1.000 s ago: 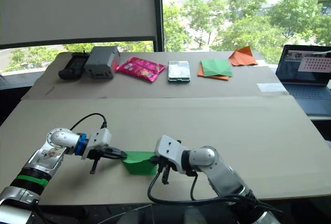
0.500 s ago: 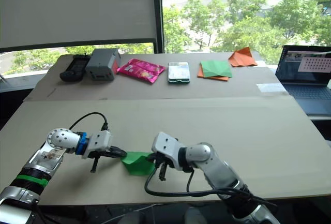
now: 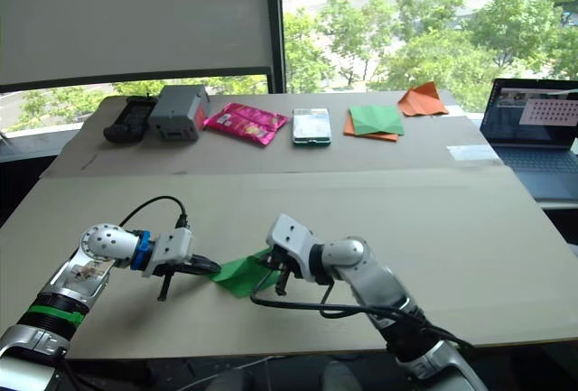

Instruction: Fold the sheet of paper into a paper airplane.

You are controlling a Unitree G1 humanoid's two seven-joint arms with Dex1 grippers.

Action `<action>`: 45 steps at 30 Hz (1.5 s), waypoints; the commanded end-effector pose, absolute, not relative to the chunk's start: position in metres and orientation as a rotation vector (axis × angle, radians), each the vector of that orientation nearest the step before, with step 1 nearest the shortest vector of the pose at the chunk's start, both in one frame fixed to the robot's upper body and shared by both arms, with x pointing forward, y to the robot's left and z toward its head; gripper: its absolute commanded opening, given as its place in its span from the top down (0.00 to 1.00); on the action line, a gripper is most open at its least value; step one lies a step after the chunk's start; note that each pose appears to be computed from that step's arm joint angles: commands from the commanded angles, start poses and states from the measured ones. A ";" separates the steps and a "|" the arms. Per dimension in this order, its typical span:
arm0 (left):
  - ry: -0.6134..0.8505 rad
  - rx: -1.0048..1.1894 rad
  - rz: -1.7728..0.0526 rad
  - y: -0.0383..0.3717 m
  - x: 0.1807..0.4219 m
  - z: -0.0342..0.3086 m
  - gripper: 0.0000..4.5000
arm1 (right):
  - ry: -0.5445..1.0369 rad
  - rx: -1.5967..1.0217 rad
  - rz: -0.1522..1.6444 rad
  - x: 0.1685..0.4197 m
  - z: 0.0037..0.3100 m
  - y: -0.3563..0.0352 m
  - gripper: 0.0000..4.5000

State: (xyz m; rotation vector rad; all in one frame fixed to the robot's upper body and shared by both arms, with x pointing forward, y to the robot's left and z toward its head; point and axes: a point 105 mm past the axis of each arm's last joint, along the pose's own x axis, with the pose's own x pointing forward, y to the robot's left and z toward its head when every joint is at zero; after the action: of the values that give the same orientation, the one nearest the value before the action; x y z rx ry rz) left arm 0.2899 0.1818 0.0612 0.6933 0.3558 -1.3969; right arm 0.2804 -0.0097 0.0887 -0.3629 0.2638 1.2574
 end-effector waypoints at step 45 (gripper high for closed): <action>0.473 0.724 -1.396 0.192 0.281 0.041 1.00 | 0.250 -0.611 1.400 0.292 0.111 0.005 1.00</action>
State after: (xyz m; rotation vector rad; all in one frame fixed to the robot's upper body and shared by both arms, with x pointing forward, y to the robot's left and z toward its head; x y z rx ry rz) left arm 0.2901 0.1822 0.0632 0.7071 0.3477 -1.3846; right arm 0.2862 0.0040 0.1036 -0.6100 0.2448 1.3858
